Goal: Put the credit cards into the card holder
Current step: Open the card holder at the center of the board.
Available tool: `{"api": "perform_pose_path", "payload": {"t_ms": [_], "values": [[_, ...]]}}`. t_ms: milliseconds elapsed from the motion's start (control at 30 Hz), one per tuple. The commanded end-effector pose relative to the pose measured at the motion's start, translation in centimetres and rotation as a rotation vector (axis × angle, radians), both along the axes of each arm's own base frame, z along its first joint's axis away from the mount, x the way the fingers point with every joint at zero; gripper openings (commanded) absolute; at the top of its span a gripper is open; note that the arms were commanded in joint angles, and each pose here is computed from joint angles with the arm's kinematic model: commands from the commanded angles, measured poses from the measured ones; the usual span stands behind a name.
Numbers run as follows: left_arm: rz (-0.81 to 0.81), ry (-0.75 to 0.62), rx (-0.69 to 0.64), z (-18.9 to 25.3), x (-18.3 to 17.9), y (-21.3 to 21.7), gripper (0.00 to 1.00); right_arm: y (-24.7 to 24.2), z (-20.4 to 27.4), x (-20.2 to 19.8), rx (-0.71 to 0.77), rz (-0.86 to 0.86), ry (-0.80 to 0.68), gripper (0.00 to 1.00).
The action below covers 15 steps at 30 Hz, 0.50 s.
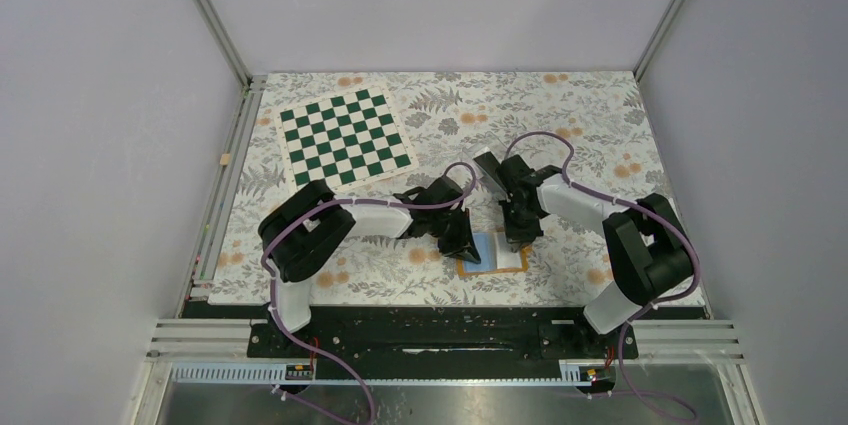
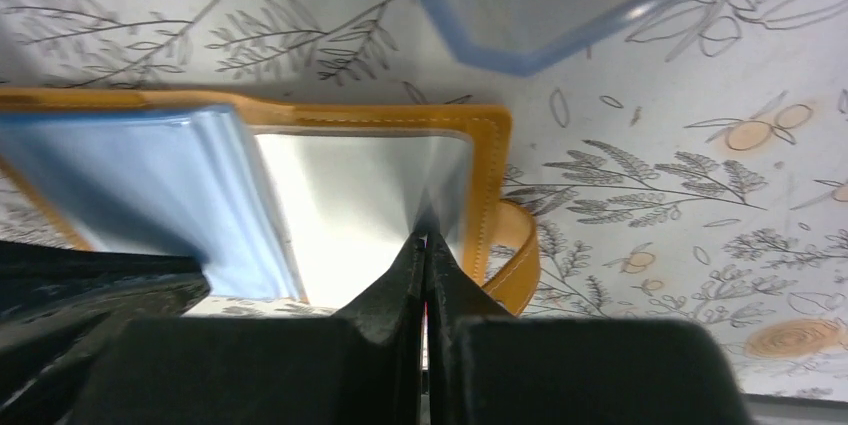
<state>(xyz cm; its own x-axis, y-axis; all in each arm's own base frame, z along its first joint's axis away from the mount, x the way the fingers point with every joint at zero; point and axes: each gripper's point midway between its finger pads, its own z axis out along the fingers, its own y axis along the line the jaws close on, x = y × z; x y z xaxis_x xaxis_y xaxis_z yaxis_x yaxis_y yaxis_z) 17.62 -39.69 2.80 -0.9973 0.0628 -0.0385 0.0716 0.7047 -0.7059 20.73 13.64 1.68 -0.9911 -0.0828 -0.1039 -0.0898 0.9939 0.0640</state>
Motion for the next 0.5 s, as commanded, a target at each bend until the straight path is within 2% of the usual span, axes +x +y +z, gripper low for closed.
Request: {"api": "perform_pose_path", "payload": {"t_ms": [0, 267, 467], "values": [[0.032, -0.013, 0.020, -1.0, 0.2, 0.3, 0.00, -2.0, -0.4, -0.1, -0.107, 0.038, -0.017, 0.00], [0.031, -0.035, 0.014, -0.5, 0.4, 0.3, 0.00, -2.0, -0.5, -1.3, -0.077, 0.041, -0.007, 0.00], [0.004, -0.083, -0.173, 3.7, 1.0, -2.4, 0.00, -0.5, 0.5, -1.5, 0.017, 0.042, -0.009, 0.00]]}}
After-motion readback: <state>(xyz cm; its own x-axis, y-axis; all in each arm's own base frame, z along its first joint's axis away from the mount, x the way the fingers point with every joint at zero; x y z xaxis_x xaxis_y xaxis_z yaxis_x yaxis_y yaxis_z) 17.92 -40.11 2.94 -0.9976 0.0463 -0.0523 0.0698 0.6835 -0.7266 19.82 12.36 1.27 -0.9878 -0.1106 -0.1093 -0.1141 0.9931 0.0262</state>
